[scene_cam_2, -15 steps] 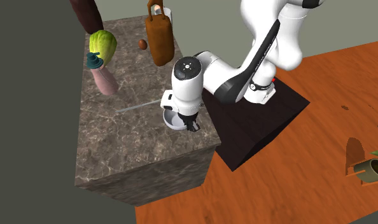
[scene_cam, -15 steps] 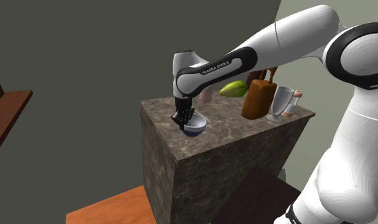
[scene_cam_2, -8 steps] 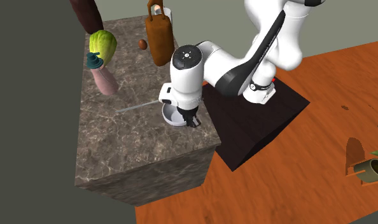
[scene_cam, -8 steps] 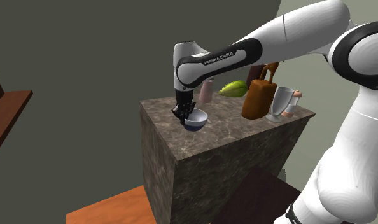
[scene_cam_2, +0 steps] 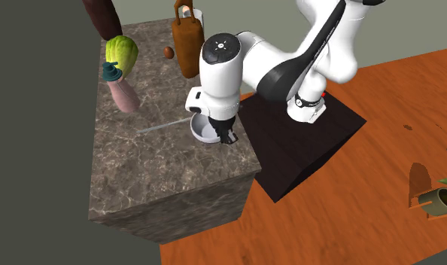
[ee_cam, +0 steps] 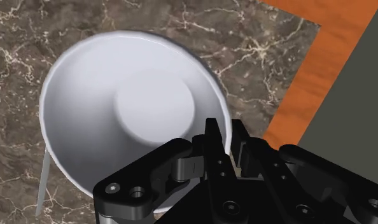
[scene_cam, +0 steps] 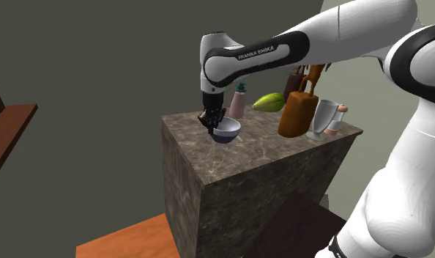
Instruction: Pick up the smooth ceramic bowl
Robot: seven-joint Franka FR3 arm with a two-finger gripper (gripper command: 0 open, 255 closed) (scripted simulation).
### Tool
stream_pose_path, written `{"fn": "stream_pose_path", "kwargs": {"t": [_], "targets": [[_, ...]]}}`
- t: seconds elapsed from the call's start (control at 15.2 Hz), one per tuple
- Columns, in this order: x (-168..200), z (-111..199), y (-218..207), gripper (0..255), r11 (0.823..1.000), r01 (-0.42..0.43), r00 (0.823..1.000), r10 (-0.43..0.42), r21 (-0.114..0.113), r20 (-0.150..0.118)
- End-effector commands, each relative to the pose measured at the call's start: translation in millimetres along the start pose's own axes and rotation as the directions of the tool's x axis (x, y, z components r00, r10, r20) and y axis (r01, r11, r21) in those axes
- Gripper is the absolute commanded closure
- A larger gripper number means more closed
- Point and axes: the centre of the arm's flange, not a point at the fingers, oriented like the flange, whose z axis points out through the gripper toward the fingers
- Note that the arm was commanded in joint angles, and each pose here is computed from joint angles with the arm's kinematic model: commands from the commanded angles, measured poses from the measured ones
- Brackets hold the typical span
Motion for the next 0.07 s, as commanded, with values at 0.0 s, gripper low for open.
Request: {"fn": "stream_pose_path", "kwargs": {"t": [0.0], "targets": [[-0.5,-2.8,0.1,255,1.0,0.0,1.0,0.0,0.0,0.0]]}}
